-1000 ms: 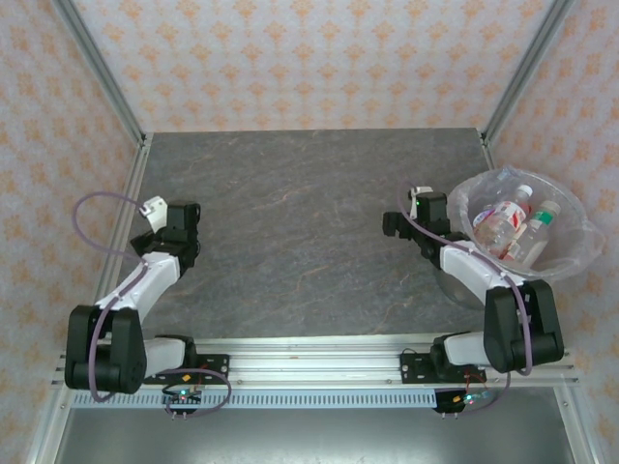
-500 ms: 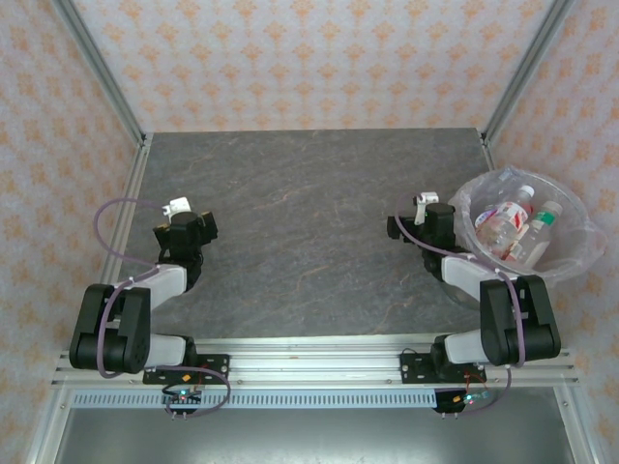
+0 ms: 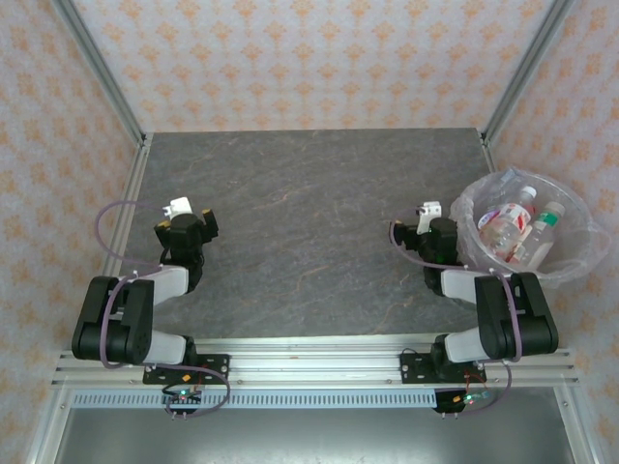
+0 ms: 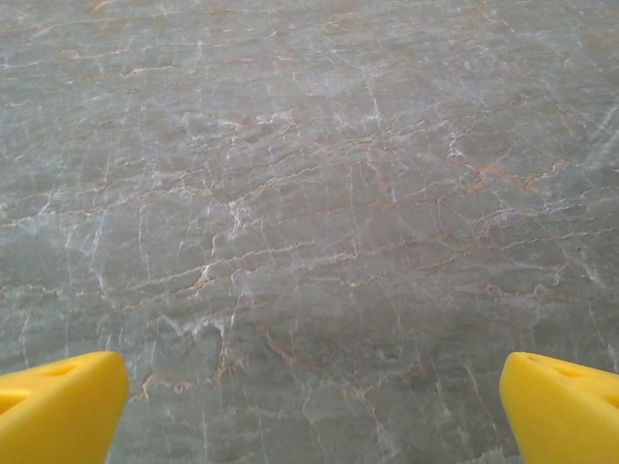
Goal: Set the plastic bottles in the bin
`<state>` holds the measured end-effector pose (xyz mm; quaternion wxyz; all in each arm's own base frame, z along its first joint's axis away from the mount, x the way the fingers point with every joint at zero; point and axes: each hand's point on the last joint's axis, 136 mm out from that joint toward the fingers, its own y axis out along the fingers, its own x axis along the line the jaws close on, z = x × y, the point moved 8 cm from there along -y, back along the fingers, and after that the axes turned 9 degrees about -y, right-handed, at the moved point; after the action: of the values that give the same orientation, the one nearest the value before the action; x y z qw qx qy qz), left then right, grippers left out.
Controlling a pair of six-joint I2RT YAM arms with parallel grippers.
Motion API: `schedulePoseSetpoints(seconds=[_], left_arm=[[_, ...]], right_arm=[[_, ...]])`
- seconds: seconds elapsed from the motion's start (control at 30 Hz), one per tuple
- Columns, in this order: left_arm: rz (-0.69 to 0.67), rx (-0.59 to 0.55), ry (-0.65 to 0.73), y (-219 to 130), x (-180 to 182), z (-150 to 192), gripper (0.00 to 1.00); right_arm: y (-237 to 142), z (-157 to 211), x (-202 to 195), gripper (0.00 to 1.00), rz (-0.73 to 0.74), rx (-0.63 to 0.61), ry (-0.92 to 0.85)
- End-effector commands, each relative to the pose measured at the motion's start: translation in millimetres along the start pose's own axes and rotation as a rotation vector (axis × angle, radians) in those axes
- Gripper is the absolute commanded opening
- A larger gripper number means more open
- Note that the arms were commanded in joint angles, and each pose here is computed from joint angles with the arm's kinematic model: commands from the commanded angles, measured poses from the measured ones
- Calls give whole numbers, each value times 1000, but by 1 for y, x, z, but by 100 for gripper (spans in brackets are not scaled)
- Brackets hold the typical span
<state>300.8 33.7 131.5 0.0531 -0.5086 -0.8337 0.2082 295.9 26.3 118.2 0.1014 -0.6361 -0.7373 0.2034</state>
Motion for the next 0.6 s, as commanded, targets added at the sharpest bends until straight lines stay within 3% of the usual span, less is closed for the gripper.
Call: schedulePoseSetpoints(seconds=[0.0,0.13,0.27,0.4,0.47,0.57], left_arm=[[14,-42,61,6,-19,-6,100],[17,-92,52,4,-16,6,100],[15,-57,60,5,-18,4,100],[17,-69,60,5,-17,5,100],[18,-73,59,5,-18,4,100],[17,-66,61,5,-18,5,100]], right_arm=[[-8,-15,-6,99,35,-124,6],[-9,-13,-6,99,34,-144,3],[-9,-10,-11,99,47,-157,36],[12,-4,-25,99,140,-121,106],[19,-5,-34,99,145,-17,150],[19,-3,-38,99,157,-48,177]])
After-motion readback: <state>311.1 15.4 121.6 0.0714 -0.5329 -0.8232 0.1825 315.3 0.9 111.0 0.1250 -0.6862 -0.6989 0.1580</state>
